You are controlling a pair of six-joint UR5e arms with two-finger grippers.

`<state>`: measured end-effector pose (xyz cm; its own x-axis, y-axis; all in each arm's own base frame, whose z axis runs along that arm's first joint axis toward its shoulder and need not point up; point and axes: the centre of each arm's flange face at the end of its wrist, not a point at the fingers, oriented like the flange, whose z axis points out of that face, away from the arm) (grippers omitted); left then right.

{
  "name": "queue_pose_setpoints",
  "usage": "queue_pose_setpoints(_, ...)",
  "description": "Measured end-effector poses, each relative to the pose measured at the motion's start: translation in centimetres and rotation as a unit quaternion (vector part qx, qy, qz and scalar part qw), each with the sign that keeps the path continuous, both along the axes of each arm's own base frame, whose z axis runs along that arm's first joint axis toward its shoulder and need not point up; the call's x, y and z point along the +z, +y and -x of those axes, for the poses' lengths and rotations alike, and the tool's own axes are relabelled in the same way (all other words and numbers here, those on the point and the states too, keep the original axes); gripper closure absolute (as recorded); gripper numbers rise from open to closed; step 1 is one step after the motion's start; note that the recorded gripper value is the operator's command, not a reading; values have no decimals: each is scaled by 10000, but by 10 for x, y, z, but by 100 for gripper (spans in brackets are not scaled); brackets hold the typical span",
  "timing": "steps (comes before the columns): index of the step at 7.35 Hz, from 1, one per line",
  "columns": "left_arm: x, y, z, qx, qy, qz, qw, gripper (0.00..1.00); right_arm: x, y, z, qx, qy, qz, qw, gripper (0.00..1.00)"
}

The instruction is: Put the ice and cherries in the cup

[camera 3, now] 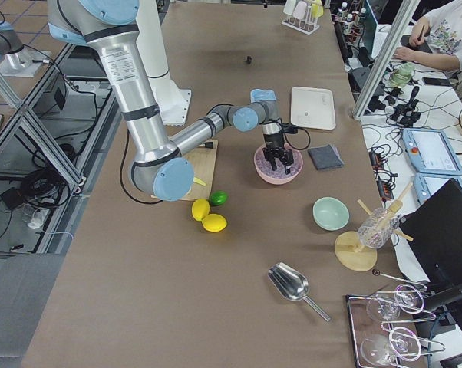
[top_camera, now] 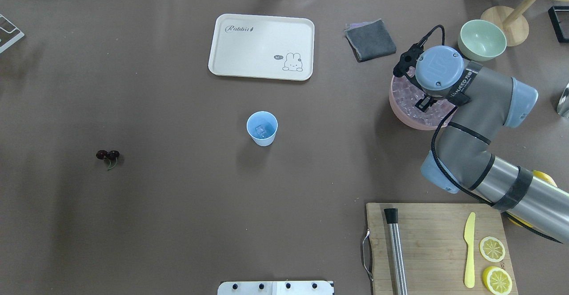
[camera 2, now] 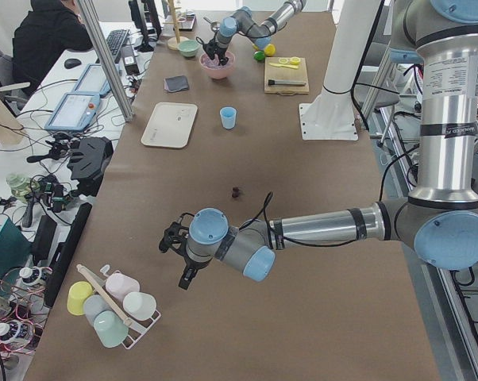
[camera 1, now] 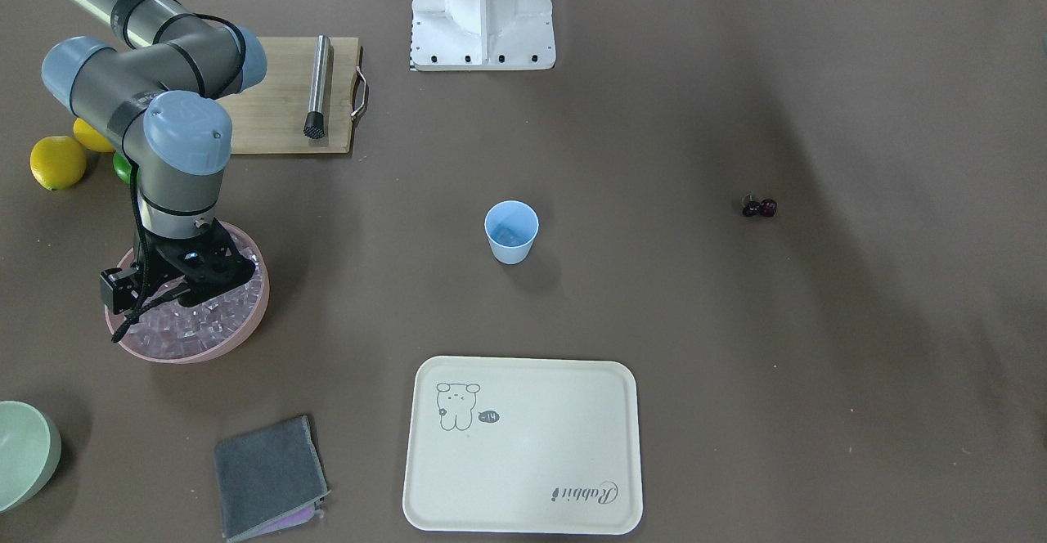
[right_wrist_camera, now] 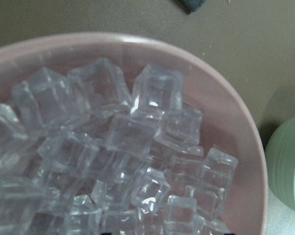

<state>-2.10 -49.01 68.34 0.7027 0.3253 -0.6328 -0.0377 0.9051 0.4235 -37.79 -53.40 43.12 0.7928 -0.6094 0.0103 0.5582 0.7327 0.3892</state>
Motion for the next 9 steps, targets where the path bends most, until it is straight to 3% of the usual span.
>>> queue_pose_setpoints(3, 6, 1, 0, 0, -4, 48, 10000, 2, -4, 1, 3, -19, -25, -24, 10000, 73)
queue_pose_setpoints(5, 8, 3, 0, 0, -7, 76, 10000, 2, -7, 2, 2, -23, -48, -43, 10000, 97)
queue_pose_setpoints(6, 10, 3, 0, 0, -8, 87, 10000, 2, -9, 2, 2, -19, -71, -62, 10000, 99)
queue_pose_setpoints(7, 10, 3, 0, 2, -9, 91, 10000, 2, -15, 3, 1, -19, -112, -93, 9999, 88)
queue_pose_setpoints(8, 10, 3, 0, 5, -8, 92, 10000, 2, -21, 4, 1, -21, -161, -125, 9998, 43)
queue_pose_setpoints(9, 10, 3, 0, 6, -5, 92, 10000, 2, -26, 3, 0, -12, -191, -146, 9997, 23)
